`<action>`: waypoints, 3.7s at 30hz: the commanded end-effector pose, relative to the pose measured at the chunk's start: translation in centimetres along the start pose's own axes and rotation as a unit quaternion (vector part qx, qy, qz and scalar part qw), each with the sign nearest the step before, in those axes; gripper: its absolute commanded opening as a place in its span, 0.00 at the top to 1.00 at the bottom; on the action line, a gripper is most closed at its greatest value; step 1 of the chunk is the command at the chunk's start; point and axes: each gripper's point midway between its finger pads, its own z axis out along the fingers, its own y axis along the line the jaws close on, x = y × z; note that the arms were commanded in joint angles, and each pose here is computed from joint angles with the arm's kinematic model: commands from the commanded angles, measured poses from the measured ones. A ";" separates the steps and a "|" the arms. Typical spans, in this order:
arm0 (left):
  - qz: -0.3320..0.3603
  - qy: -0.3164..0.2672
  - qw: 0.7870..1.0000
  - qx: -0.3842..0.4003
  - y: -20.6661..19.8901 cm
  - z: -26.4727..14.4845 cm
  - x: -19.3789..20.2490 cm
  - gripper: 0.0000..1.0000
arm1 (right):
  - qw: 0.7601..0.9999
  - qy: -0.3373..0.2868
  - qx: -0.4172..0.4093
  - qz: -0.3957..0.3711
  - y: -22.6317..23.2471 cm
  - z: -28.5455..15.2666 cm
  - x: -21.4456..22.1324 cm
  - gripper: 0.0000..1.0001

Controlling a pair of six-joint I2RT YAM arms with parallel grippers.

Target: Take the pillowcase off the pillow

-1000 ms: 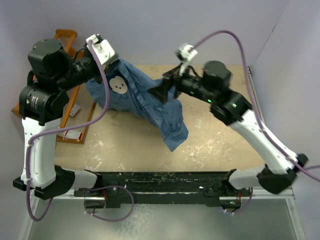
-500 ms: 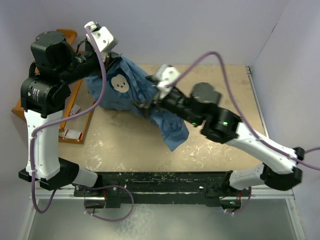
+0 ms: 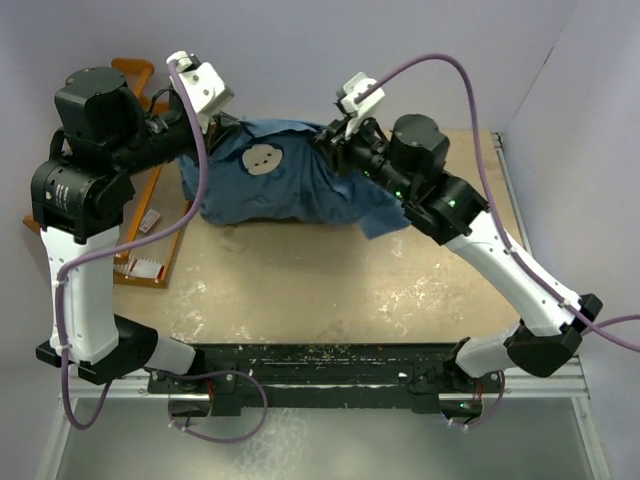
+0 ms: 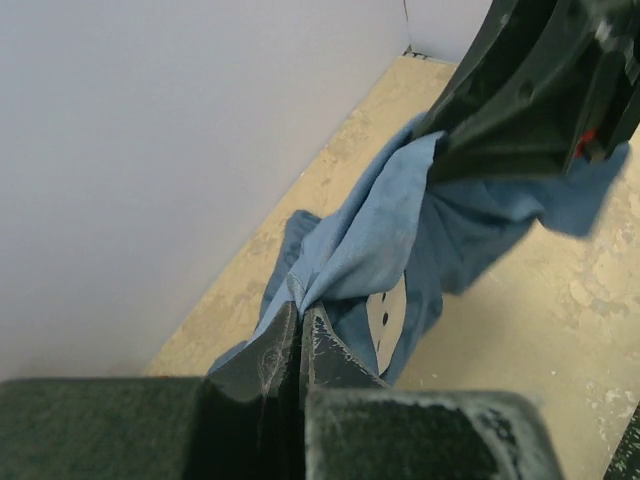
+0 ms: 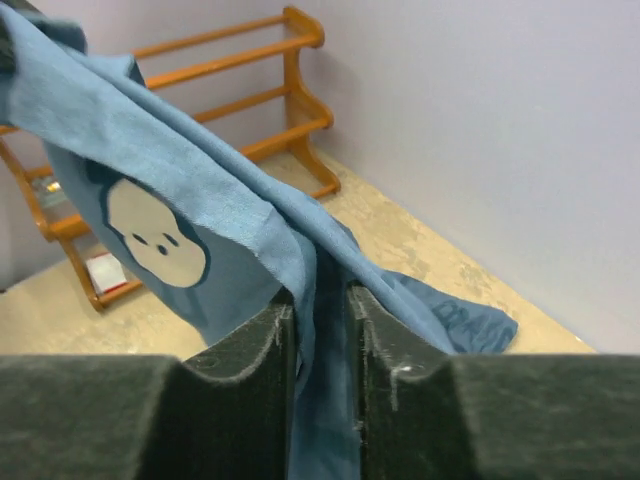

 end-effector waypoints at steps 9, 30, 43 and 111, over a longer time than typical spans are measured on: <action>0.045 -0.050 0.998 -0.020 -0.3 -2.8 -2.7 1.00 | 0.995 -0.075 -0.042 0.058 0.1 -2.4 -6.2 1.00; 0.092 0.137 0.970 0.178 -9.2 0.1 18.1 0.01 | 0.989 -0.083 -0.061 0.106 0.5 -0.8 -8.7 1.00; 0.072 0.182 0.977 0.082 -4.8 5.1 20.6 1.00 | 0.990 -0.068 -0.026 0.123 -1.0 -1.9 -7.8 0.66; 0.164 -0.019 0.985 -0.045 -2.1 -3.6 4.5 0.06 | 0.988 0.104 0.115 0.000 -10.3 0.0 2.9 1.00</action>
